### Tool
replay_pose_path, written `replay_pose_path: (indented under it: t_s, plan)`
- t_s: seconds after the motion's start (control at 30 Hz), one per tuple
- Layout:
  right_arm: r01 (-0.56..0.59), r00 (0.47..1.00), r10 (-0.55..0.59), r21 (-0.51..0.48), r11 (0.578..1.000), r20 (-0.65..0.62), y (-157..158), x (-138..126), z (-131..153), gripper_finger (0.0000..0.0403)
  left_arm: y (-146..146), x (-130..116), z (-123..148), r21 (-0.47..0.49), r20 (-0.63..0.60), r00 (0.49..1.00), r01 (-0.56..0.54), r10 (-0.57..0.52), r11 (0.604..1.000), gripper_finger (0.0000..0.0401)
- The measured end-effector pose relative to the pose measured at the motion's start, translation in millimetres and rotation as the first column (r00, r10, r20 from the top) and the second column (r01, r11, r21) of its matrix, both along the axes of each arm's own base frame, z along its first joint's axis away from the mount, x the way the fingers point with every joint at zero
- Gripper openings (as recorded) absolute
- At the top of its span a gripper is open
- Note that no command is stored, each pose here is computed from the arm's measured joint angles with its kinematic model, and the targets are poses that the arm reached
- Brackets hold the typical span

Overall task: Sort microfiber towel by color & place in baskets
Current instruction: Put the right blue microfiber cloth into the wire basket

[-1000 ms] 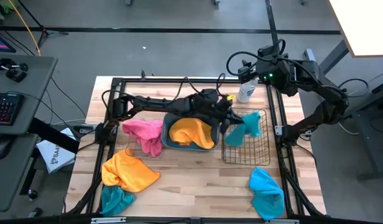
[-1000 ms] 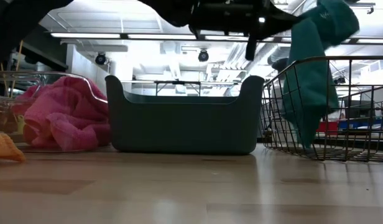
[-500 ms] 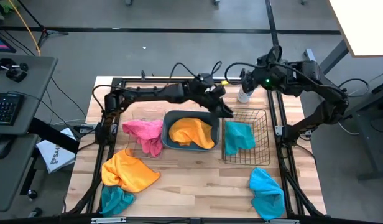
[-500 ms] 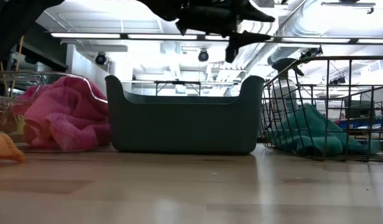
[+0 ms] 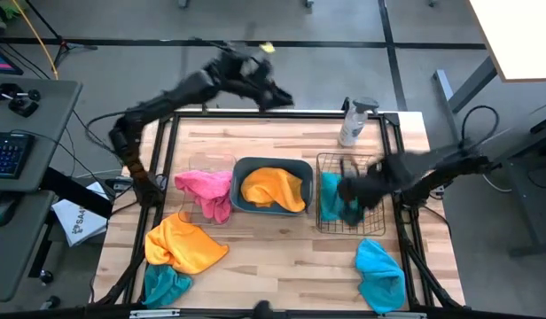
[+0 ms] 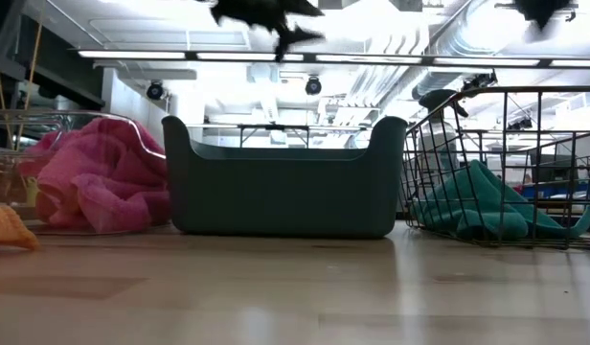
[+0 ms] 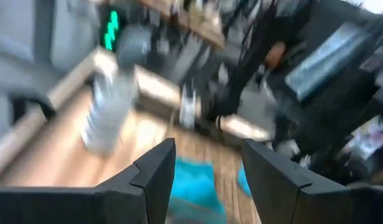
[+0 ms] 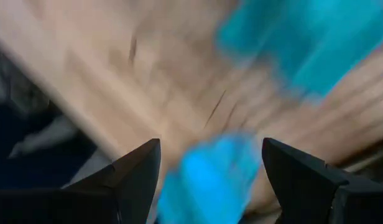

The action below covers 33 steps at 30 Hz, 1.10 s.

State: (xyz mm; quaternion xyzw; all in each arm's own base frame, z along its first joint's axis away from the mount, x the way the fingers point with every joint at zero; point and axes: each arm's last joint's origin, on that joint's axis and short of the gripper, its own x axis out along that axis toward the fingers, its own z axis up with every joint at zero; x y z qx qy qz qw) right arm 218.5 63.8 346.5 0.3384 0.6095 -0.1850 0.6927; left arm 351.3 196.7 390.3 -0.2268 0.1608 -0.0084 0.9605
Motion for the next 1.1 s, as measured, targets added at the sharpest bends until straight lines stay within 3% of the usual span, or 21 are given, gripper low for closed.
replay_pose_path:
  t_s: [0.17,0.33,0.47,0.6,0.8,0.97,1.1]
  plan:
    - [0.036,0.99,-0.001,0.242,0.97,-0.142,70.4,-19.5,-30.1,0.0275,-11.1,-53.8,59.0,0.149,0.143,0.989,-0.05,0.028,0.988,0.0174]
    - [0.24,0.948,-0.163,0.276,0.931,-0.275,117.4,-47.8,-55.4,0.0275,-38.9,-94.3,100.1,0.271,0.254,0.967,-0.067,-0.005,0.96,0.0175]
    - [0.334,0.914,-0.227,0.309,0.89,-0.336,138.8,-62.1,-79.5,0.0275,-58.4,-110.2,116.0,0.294,0.299,0.954,-0.059,-0.033,0.954,0.0175]
    - [0.382,0.873,-0.244,0.281,0.88,-0.422,139.5,-70.3,-103.1,0.0275,-73.4,-120.6,125.9,0.307,0.33,0.942,-0.044,-0.063,0.951,0.0175]
    - [0.456,0.788,-0.316,0.157,0.876,-0.529,125.0,-77.8,-131.3,0.0275,-82.7,-120.4,127.5,0.307,0.331,0.94,-0.022,-0.085,0.952,0.0175]
    - [0.429,0.807,-0.281,0.191,0.883,-0.519,123.6,-78.4,-145.2,0.0268,-85.7,-119.0,122.3,0.28,0.287,0.954,0.003,-0.087,0.96,0.0175]
    - [0.417,0.781,-0.259,0.167,0.893,-0.569,119.2,-84.4,-155.5,0.0243,-85.7,-120.1,120.4,0.289,0.265,0.963,-0.029,-0.051,0.957,0.0175]
